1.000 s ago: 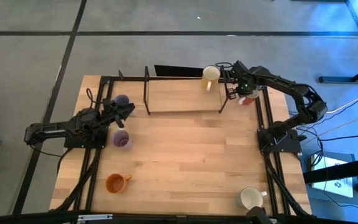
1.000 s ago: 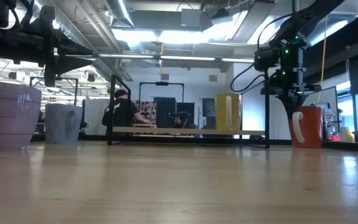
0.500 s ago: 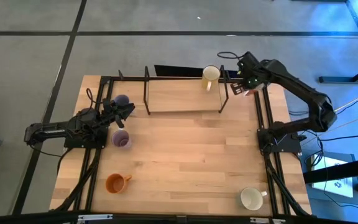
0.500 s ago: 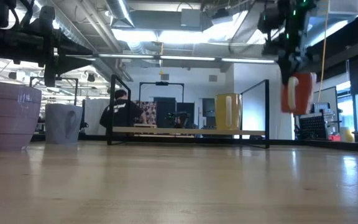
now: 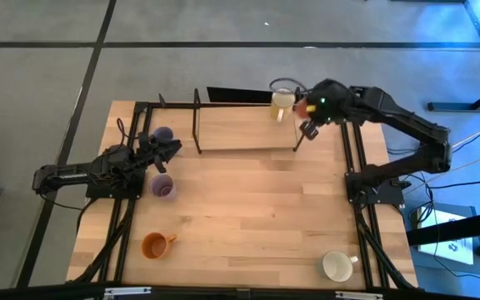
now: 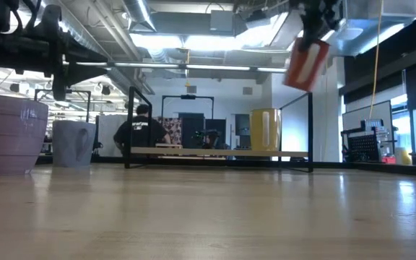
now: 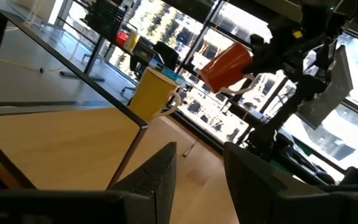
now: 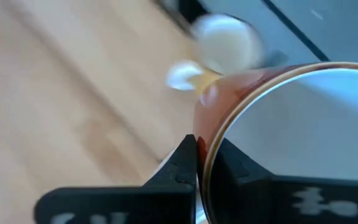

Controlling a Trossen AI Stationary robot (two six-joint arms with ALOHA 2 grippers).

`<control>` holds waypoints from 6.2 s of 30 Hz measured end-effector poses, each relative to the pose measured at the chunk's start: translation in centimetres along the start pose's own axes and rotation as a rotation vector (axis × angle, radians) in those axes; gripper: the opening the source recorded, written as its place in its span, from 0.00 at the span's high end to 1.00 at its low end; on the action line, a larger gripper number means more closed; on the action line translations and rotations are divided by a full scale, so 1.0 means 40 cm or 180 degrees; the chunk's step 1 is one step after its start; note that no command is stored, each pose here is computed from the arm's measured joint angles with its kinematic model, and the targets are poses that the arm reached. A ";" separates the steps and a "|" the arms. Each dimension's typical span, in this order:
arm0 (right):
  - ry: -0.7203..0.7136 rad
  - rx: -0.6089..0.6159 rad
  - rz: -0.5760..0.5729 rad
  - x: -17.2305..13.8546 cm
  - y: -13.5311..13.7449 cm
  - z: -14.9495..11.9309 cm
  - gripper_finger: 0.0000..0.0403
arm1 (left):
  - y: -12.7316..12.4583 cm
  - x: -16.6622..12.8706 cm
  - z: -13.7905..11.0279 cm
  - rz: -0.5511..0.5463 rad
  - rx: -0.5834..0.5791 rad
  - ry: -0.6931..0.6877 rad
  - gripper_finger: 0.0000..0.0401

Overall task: Place coffee mugs
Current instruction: Put the orange white mug on the shelf

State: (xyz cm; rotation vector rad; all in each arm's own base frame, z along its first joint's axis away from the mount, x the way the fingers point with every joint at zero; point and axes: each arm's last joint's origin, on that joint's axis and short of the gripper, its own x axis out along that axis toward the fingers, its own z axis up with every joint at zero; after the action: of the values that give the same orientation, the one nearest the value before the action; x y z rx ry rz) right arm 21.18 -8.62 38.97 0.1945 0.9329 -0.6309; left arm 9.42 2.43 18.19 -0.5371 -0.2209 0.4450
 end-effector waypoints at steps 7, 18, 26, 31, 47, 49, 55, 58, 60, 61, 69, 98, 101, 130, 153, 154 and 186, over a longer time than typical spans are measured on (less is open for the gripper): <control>-0.0280 -0.0577 0.0806 0.004 0.147 0.017 0.99 | -0.002 0.000 -0.002 -0.0107 -0.0018 0.0065 0.69; 0.0276 -0.1202 0.1302 0.145 0.342 0.001 0.99 | 0.000 0.000 -0.008 -0.0106 0.0027 0.0165 0.69; 0.0826 -0.1059 0.1196 0.280 0.407 -0.020 0.99 | 0.001 -0.001 -0.017 -0.0196 0.0051 0.0337 0.69; 0.0898 -0.0822 0.1216 0.334 0.434 -0.021 0.99 | -0.004 -0.001 -0.017 -0.0363 -0.0110 0.0425 0.69; 0.0874 -0.0422 0.1225 0.421 0.480 -0.021 0.99 | -0.016 -0.003 -0.015 -0.0766 -0.0236 0.0579 0.69; 0.0857 -0.0401 0.1257 0.422 0.481 -0.019 0.97 | -0.016 -0.004 -0.016 -0.0794 -0.0237 0.0595 0.69; 0.0938 -0.0342 0.1344 0.425 0.485 -0.023 0.83 | -0.017 -0.004 -0.016 -0.0821 -0.0235 0.0613 0.69; 0.0882 -0.0328 0.1363 0.425 0.488 -0.019 0.76 | -0.017 -0.004 -0.016 -0.0824 -0.0210 0.0610 0.69; 0.0852 -0.0322 0.1349 0.426 0.487 -0.017 0.71 | -0.017 -0.004 -0.016 -0.0828 -0.0153 0.0603 0.69; 0.0842 -0.0316 0.1354 0.426 0.487 -0.016 0.68 | -0.017 -0.004 -0.016 -0.0830 -0.0133 0.0600 0.69; 0.0677 -0.0084 0.1360 0.259 0.474 0.047 0.59 | -0.017 -0.004 -0.016 -0.0835 -0.0080 0.0593 0.69; -0.0666 0.1115 0.0012 0.293 0.627 -0.368 0.47 | -0.023 -0.007 -0.020 -0.1109 -0.0067 0.0765 0.69; -0.0760 0.1104 -0.0014 0.317 0.616 -0.373 0.51 | -0.023 -0.007 -0.020 -0.1107 -0.0066 0.0767 0.69; -0.0960 0.0894 0.0171 0.386 0.627 -0.266 0.93 | -0.018 -0.006 -0.023 -0.0980 -0.0066 0.0774 0.69; -0.1111 0.1845 -0.0721 0.437 0.405 0.054 0.93 | -0.018 -0.006 -0.023 -0.0983 -0.0061 0.0772 0.69; -0.1090 0.1855 -0.0741 0.444 0.403 0.064 0.93 | -0.018 -0.006 -0.023 -0.0983 -0.0061 0.0772 0.69; -0.0464 0.1966 -0.1401 0.605 0.294 0.142 0.93 | -0.017 -0.006 -0.026 -0.0964 -0.0053 0.0801 0.69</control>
State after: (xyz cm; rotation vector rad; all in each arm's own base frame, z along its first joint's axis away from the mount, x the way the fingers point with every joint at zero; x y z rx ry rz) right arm 42.38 -11.73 21.75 0.4923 0.6170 -1.3197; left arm 9.77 1.36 17.67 -0.5598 -0.0618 0.0793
